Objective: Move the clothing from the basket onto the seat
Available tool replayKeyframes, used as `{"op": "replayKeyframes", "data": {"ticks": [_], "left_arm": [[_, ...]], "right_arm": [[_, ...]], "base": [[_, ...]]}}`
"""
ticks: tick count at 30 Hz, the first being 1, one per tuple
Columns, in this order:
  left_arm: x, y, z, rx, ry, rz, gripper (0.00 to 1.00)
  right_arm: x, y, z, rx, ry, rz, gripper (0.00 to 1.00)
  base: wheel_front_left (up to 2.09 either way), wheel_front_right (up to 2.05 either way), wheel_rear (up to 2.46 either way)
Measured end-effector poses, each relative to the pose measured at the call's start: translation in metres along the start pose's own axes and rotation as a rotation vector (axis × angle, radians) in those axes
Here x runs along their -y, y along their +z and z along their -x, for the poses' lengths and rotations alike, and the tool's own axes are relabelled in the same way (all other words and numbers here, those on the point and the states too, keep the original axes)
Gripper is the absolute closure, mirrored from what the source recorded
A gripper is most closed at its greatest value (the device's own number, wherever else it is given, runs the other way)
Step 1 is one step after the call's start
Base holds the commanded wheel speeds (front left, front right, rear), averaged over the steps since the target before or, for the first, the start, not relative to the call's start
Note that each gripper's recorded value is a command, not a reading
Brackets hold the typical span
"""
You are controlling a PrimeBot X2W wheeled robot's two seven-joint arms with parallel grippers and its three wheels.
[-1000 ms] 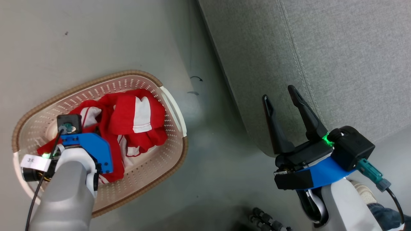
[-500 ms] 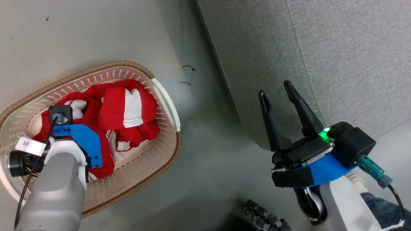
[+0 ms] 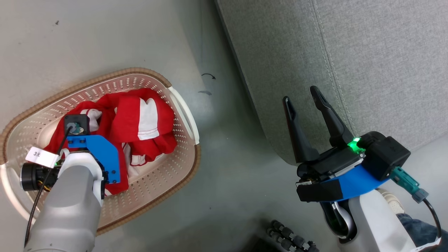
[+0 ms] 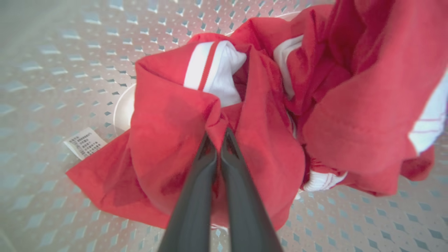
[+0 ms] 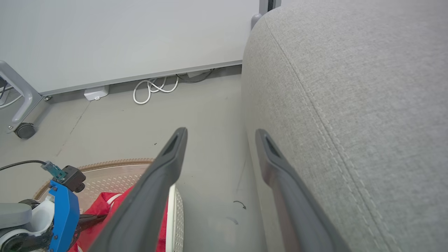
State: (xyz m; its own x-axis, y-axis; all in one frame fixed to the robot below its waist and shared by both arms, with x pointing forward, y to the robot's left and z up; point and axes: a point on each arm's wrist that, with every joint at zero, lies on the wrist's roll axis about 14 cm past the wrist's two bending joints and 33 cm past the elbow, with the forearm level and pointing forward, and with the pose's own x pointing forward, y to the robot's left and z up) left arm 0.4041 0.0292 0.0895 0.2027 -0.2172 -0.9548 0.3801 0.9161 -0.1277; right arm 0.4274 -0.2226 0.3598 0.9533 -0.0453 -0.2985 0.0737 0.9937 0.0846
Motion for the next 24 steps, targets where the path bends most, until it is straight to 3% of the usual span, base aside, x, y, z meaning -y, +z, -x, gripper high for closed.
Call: {"op": "replayKeyframes", "data": {"ticks": [11,24], "left_arm": [[0.003,0.022,0.026,0.099,-0.004,0.099,1.0],[0.02,0.044,0.117,0.325,-0.098,0.14,1.0]], "right_arm": [[-0.008,0.017,0.0,0.047,0.024,-0.006,0.0],[-0.029,0.064,0.027,0.171,0.081,-0.009,0.0]], "base": [[0.0,0.0,0.0],[0.0,0.0,0.0]]}}
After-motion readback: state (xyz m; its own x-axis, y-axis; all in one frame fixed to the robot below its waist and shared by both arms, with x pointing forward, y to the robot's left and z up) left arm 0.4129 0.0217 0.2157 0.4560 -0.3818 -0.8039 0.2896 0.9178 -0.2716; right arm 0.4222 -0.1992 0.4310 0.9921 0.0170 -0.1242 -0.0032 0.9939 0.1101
